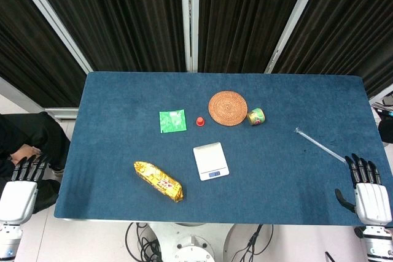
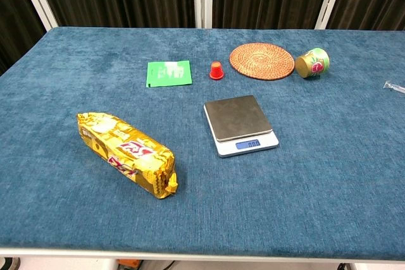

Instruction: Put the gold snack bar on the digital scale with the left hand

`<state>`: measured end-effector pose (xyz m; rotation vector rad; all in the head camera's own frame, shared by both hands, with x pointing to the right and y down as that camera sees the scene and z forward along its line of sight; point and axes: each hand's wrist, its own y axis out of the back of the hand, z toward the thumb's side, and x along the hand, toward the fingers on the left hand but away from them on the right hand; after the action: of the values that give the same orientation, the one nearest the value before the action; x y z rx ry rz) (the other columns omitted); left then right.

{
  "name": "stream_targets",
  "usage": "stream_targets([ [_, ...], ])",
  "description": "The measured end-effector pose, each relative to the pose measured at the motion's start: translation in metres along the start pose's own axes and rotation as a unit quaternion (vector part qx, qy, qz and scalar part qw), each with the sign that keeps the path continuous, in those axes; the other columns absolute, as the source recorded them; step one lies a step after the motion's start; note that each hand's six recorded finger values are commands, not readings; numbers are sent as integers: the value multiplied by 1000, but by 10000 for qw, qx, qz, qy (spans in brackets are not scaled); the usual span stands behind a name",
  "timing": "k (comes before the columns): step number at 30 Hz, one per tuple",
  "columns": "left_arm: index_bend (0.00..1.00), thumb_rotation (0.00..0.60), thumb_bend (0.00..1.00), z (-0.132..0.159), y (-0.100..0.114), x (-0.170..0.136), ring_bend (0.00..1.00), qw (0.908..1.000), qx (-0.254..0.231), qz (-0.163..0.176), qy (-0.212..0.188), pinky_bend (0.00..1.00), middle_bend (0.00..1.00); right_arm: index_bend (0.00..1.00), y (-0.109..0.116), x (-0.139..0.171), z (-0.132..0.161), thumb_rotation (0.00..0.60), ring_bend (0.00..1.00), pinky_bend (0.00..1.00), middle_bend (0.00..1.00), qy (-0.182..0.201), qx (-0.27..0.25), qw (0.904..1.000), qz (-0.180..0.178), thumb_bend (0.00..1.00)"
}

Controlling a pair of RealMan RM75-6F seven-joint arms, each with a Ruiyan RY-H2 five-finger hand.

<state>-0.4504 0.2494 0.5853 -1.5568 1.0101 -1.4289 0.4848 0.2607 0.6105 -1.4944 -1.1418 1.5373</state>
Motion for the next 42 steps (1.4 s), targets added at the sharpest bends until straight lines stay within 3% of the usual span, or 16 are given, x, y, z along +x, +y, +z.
stream_targets([
  [11, 4, 600, 152, 6, 4, -2, 0, 9999, 17, 86, -100, 0, 45, 0, 6, -1, 1, 600, 0, 0, 0, 74, -126, 9999, -23, 222],
  [17, 4, 600, 153, 24, 10, 8, 0, 9991, 79, 112, -409, 0, 45, 0, 16, -7, 4, 600, 0, 0, 0, 114, -176, 9997, -118, 222],
  [24, 4, 600, 153, 51, 2, 26, 0, 9963, 154, -121, -836, 0, 45, 0, 20, -6, 5, 600, 0, 0, 0, 100, -68, 9999, 1, 222],
  [34, 3, 600, 155, 131, -28, 51, 0, 9775, 55, -530, -2039, 0, 33, 0, 31, -4, -1, 600, 0, 0, 0, 15, -139, 9999, -78, 222],
  [42, 3, 600, 155, 190, -62, 65, 0, 9588, -62, -949, -2677, 0, 33, 0, 38, 2, -6, 600, 0, 0, 0, -1, -202, 9997, -121, 222],
])
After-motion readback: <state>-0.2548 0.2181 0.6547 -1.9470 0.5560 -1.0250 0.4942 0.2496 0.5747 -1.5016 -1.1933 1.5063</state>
